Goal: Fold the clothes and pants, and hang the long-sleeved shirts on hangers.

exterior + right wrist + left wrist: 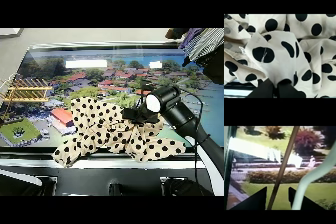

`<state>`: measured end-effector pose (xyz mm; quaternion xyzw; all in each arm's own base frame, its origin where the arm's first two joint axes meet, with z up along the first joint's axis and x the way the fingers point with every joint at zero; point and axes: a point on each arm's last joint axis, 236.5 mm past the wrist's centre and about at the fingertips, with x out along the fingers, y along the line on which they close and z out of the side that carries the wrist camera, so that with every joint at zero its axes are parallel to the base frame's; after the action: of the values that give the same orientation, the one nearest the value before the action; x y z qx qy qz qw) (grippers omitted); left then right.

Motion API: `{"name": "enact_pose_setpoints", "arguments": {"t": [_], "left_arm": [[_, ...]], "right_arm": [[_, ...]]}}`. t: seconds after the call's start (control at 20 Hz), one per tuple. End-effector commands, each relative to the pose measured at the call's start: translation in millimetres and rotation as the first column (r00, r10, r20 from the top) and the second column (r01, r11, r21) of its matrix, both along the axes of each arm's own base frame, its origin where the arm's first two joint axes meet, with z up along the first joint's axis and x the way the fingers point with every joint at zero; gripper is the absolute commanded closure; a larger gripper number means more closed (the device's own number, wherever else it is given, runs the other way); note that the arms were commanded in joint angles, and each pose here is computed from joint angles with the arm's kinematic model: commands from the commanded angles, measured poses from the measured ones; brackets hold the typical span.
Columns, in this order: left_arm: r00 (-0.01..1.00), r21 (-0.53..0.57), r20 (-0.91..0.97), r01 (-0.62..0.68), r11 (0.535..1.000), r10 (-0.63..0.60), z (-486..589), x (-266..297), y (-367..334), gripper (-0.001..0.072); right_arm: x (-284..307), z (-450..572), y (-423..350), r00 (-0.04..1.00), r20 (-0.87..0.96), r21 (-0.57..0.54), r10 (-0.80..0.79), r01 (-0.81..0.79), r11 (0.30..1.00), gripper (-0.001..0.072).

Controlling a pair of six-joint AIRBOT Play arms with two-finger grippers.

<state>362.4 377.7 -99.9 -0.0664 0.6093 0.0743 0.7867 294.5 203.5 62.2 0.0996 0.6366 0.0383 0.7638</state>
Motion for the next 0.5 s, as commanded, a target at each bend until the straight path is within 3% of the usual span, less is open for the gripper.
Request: {"name": "enact_pose_setpoints", "arguments": {"t": [0.0,0.15,0.25,0.45], "left_arm": [[1.0,-0.004,-0.006,0.01,1.0,-0.01,-1.7,2.4,-3.9,0.04],[1.0,-0.006,-0.008,0.012,1.0,-0.012,-3.7,2.9,-4.8,0.0409],[1.0,-0.015,-0.014,0.014,1.0,-0.014,-4.8,1.6,-6.7,0.0608],[1.0,-0.019,-0.017,0.013,1.0,-0.014,-7.8,1.3,-7.1,0.0629]], "right_arm": [[-0.3,0.1,-0.2,1.0,-0.001,0.0,0.0,0.0,1.0,0.0683],[-0.5,-0.1,-0.3,1.0,-0.002,-0.001,0.001,-0.001,1.0,0.0683],[-1.8,-0.4,-1.2,1.0,-0.007,-0.004,0.001,-0.001,1.0,0.0683],[-2.2,-0.5,-1.2,1.0,-0.009,-0.005,0.001,-0.001,1.0,0.0683]]}}
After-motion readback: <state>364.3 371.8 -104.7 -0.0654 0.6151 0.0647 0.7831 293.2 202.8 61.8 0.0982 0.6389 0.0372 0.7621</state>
